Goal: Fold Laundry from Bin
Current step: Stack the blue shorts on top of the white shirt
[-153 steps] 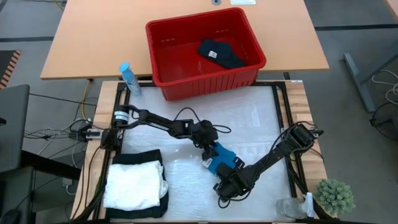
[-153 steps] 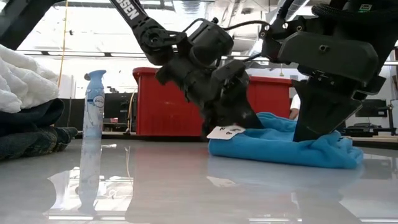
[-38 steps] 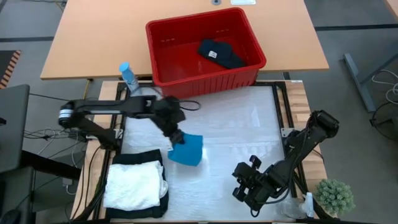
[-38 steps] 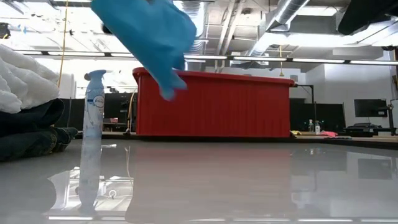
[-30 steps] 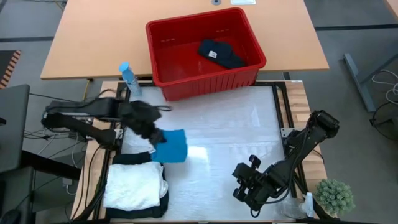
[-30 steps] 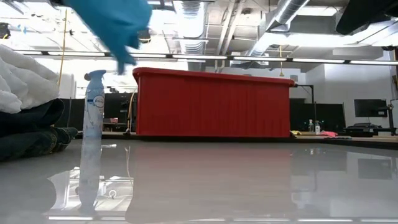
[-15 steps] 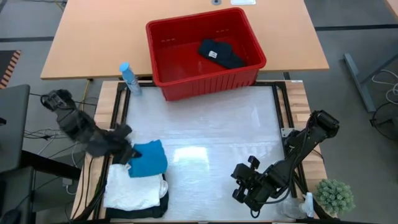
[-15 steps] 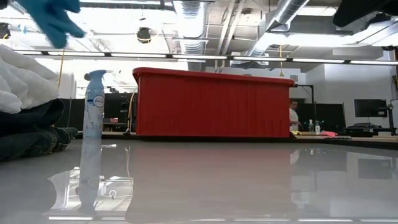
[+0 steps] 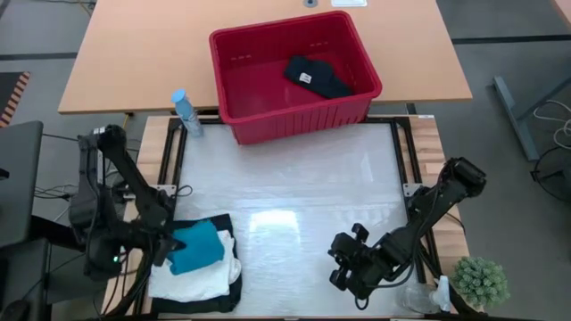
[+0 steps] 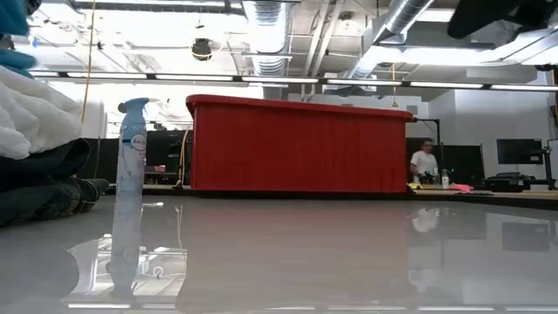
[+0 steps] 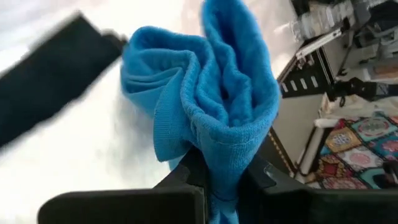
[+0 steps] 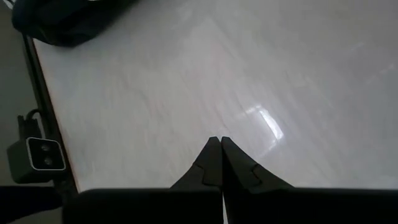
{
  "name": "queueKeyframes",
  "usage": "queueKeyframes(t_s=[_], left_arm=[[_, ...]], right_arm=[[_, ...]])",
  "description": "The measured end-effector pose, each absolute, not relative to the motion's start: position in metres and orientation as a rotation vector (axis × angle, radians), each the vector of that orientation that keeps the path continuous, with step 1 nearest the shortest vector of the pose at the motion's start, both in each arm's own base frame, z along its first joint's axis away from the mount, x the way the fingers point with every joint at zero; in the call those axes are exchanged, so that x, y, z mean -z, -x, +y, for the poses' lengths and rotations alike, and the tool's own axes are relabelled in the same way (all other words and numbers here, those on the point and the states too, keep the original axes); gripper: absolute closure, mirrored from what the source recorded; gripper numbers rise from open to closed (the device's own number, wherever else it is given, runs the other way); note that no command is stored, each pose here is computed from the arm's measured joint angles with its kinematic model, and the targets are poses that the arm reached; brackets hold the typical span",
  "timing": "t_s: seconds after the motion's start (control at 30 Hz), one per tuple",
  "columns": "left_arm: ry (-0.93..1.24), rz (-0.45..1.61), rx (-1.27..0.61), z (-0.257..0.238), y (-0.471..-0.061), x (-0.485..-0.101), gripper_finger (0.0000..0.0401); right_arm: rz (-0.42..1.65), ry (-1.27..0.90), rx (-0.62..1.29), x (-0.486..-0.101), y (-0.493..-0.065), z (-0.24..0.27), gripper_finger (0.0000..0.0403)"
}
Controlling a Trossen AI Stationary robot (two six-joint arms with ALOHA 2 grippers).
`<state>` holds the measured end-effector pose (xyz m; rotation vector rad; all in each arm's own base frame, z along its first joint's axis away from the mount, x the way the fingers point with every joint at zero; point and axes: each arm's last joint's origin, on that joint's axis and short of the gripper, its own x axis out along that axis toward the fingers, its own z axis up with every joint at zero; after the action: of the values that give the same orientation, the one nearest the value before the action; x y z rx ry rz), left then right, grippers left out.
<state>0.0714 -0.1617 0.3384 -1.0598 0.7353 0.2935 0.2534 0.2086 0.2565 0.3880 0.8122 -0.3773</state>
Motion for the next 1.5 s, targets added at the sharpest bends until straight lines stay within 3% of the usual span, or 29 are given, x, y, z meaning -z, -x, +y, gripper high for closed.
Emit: queueKeyframes(t_s=[0.3, 0.67, 1.03, 1.5], left_arm=[[1.134, 0.773, -0.232, -0.188, -0.054, -0.300, 0.0382], [1.207, 0.749, -0.119, -0.200, -0.041, -0.305, 0.0385], [1.120, 0.795, -0.166, -0.196, -0.040, -0.270, 0.0382], [0.966, 0.923, -0.291, -0.169, -0.041, -0.242, 0.0287]], right_arm=[[0.799, -0.428, 0.313, -0.260, -0.269, 0.203, 0.0385], [0.803, -0.491, 0.279, -0.262, -0.277, 0.200, 0.0385], [0.787, -0.517, 0.287, -0.263, -0.280, 0.197, 0.0385], [0.763, -0.544, 0.272, -0.265, -0.282, 0.199, 0.0385]])
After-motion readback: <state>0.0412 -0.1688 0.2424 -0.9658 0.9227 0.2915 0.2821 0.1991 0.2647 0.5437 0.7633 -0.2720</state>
